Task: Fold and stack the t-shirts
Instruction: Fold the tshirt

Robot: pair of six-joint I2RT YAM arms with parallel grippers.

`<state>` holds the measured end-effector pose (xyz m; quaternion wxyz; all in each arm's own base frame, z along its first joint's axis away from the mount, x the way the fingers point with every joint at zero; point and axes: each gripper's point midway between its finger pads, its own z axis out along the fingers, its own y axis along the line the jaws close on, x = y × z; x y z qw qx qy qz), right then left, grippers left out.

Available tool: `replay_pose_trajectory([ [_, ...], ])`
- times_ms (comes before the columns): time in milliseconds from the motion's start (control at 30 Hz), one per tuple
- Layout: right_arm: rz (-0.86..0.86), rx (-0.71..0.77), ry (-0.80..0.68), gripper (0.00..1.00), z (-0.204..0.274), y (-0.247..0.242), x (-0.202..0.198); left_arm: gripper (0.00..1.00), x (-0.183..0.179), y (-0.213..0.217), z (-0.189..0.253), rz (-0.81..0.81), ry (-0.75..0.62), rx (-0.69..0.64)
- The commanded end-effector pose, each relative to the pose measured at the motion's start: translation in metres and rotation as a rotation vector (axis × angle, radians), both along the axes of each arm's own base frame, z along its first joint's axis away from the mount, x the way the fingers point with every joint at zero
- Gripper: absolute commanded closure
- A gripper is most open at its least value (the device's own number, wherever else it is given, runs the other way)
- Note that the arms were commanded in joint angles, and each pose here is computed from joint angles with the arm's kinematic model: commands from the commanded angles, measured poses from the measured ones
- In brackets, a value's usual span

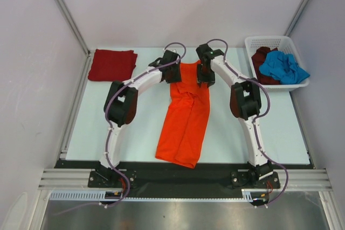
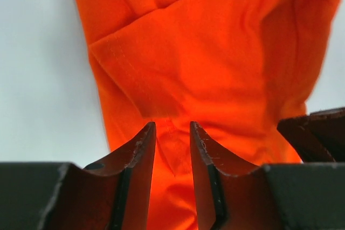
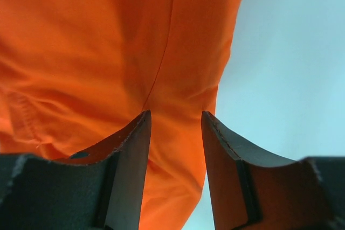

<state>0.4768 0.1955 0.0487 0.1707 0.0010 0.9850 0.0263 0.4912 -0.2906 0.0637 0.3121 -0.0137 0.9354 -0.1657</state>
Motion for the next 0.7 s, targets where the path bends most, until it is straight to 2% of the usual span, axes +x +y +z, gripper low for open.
replay_pose_trajectory([
  [0,0.013,-0.025,-0.063,0.52,-0.009,0.000,0.015,0.63,0.015,-0.013,0.000,0.009,-0.014,-0.039],
  [200,0.034,-0.104,-0.095,0.52,-0.033,-0.010,0.031,0.63,0.037,-0.018,-0.025,-0.004,0.003,-0.064],
  [400,0.044,-0.138,-0.146,0.51,-0.043,-0.013,0.056,0.60,0.071,-0.024,-0.025,-0.054,-0.003,-0.170],
  [433,0.046,-0.126,-0.143,0.51,-0.043,-0.012,0.058,0.60,0.076,-0.021,-0.043,-0.056,0.024,-0.188],
  [467,0.049,-0.116,-0.139,0.51,-0.046,-0.009,0.059,0.59,0.085,-0.028,-0.027,-0.086,-0.003,-0.235],
  [567,0.052,-0.075,-0.157,0.50,-0.035,-0.001,0.065,0.57,0.099,-0.029,-0.021,-0.131,-0.035,-0.296],
  [667,0.051,-0.047,-0.176,0.50,-0.017,0.004,0.067,0.57,0.104,-0.023,0.004,-0.147,-0.101,-0.291],
])
